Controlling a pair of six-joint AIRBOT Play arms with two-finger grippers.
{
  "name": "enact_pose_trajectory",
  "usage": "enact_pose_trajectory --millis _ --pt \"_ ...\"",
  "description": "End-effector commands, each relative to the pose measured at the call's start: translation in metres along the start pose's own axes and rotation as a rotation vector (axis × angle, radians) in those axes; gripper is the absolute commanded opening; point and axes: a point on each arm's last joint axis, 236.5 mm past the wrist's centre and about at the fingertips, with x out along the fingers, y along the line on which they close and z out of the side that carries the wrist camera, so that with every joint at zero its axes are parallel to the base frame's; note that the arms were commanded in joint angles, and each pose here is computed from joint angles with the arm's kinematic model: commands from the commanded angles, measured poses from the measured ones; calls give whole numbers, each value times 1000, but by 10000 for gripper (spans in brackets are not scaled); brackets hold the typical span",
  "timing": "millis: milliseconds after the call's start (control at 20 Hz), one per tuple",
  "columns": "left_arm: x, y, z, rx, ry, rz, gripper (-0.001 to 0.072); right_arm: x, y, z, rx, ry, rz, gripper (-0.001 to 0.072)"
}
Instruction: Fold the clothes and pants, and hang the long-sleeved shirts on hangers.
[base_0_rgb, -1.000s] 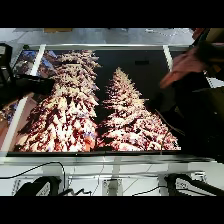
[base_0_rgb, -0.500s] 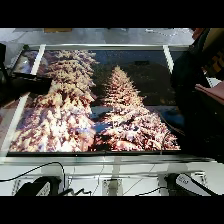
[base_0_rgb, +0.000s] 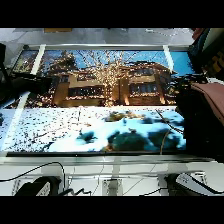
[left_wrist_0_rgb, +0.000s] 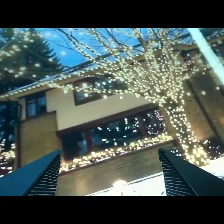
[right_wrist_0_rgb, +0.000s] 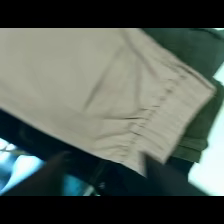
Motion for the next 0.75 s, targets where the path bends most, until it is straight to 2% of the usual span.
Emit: enact_pose_trajectory --millis 0,250,550,700 --pt "-1 0 1 0 -2 1 697 1 51 -4 -143 10 170 39" --pt "-1 0 1 0 -2 1 697 -2 148 -41 -506 26 284 21" --pt "-1 0 1 0 -2 1 697 -39 268 -110 -944 -109 462 21" --pt "-1 0 1 0 -2 1 697 -51 289 -113 -1035 -247 398 20"
